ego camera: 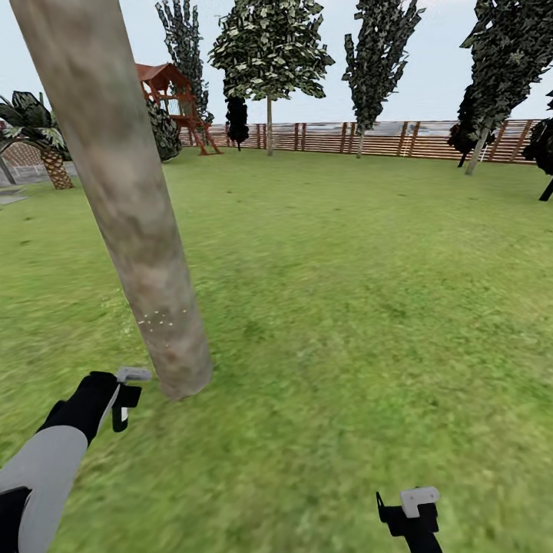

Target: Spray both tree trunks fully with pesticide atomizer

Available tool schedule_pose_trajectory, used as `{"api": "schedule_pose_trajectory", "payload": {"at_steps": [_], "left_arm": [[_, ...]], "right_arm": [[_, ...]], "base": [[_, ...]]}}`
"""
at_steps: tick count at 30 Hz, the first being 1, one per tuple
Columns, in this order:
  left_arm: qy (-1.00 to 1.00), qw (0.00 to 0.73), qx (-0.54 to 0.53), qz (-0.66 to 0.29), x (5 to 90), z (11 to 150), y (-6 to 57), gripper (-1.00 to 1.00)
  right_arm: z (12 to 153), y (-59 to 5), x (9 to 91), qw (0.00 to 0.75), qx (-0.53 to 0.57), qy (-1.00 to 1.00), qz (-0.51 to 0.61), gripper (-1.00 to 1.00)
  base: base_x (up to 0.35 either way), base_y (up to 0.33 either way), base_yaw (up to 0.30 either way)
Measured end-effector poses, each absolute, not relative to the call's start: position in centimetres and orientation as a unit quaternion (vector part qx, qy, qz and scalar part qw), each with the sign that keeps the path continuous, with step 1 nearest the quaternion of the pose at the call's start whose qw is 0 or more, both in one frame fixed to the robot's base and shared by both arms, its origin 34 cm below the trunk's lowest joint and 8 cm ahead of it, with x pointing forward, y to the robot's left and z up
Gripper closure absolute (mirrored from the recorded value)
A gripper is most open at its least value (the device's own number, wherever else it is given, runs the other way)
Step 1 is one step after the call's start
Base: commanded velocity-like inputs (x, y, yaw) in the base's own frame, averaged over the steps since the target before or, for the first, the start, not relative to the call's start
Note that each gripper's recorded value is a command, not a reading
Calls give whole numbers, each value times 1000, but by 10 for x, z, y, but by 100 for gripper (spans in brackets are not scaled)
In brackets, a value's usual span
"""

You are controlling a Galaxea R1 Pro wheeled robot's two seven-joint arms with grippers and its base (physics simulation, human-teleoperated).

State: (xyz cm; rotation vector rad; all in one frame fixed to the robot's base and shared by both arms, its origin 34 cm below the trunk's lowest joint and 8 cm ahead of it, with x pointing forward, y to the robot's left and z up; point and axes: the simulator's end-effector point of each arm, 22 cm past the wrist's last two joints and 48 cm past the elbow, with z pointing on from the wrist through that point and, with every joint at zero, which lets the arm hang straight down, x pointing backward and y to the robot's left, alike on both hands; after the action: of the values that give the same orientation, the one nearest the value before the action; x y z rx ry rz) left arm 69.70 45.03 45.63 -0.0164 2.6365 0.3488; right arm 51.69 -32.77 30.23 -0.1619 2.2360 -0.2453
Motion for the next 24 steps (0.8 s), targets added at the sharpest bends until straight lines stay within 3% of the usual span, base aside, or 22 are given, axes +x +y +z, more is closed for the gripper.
{"api": "schedule_pose_trajectory", "payload": {"at_steps": [9,18,24], "left_arm": [[954,268,1,132,708,463,451,100],[956,269,10,117,706,445,426,100],[953,262,-42,144,691,440,455,100]], "right_arm": [[302,-328,517,429,-65,896,-98,-100],[302,-328,516,428,-66,896,-98,-100],[302,-327,517,429,-66,896,-98,-100]], "base": [[24,-235,210],[45,-271,7],[83,-272,0]]}}
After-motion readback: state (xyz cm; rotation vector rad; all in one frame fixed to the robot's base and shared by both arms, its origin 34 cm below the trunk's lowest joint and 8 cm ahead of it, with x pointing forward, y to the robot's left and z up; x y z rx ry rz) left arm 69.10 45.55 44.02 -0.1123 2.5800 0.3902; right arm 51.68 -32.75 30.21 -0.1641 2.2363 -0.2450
